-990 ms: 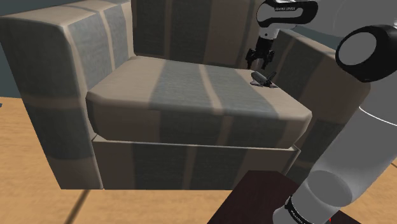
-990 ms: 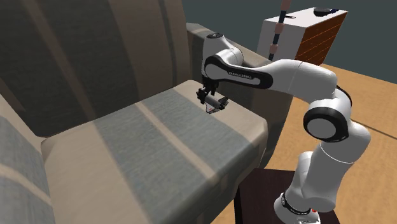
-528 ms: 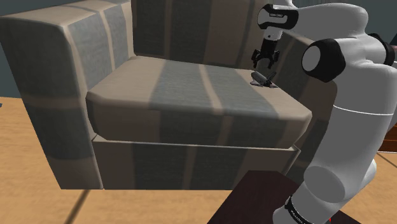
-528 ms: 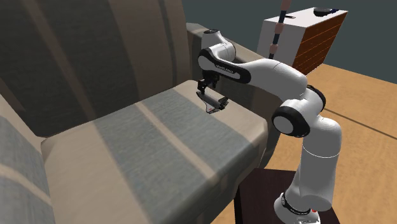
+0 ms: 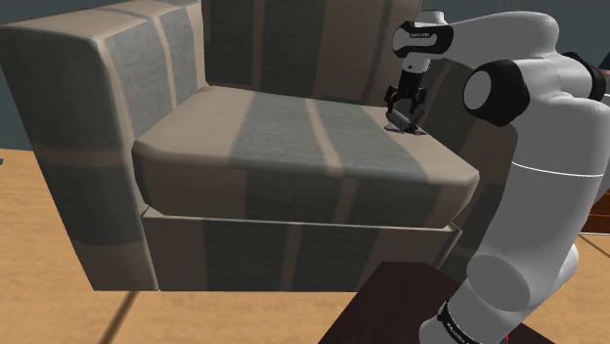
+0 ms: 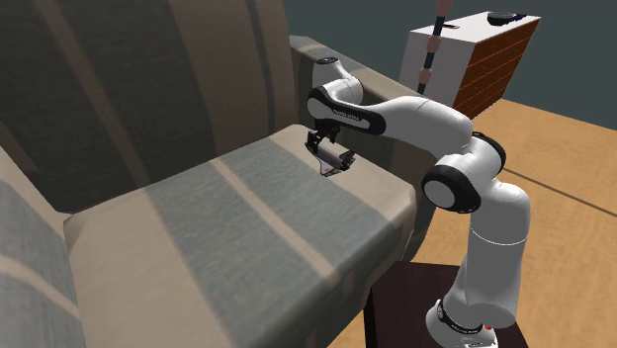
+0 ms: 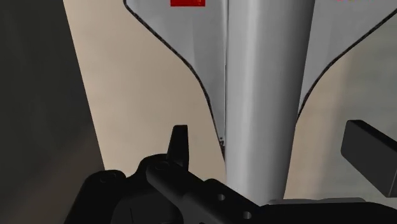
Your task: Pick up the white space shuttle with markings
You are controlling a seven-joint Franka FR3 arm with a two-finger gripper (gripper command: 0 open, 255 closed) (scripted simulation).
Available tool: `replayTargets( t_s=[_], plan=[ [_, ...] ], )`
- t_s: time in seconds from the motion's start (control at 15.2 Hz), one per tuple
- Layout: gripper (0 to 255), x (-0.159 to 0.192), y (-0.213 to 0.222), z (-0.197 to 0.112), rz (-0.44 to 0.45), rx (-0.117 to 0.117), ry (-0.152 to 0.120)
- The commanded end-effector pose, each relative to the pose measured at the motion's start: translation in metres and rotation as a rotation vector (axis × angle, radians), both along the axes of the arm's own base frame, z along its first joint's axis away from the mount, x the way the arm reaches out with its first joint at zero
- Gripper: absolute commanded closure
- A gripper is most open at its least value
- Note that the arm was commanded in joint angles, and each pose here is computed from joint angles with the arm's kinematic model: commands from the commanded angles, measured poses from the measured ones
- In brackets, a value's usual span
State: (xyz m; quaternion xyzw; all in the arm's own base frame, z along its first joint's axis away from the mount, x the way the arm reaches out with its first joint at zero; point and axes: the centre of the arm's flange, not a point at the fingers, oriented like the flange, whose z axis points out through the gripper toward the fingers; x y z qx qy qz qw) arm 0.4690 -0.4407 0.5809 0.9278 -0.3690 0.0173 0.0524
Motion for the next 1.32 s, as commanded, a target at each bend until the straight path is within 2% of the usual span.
replayTargets(
  t_s=[0.0, 0.07, 0.66, 1.25],
  plan=[
    [0, 0.001, 0.0, -0.004, 0.0, 0.0, 0.0],
    [255, 0.001, 0.0, -0.004, 0.0, 0.0, 0.0],
    [255, 0.001, 0.0, -0.004, 0.0, 0.0, 0.0],
    [255, 0.001, 0.0, 0.043, 0.0, 0.0, 0.0]
  ],
)
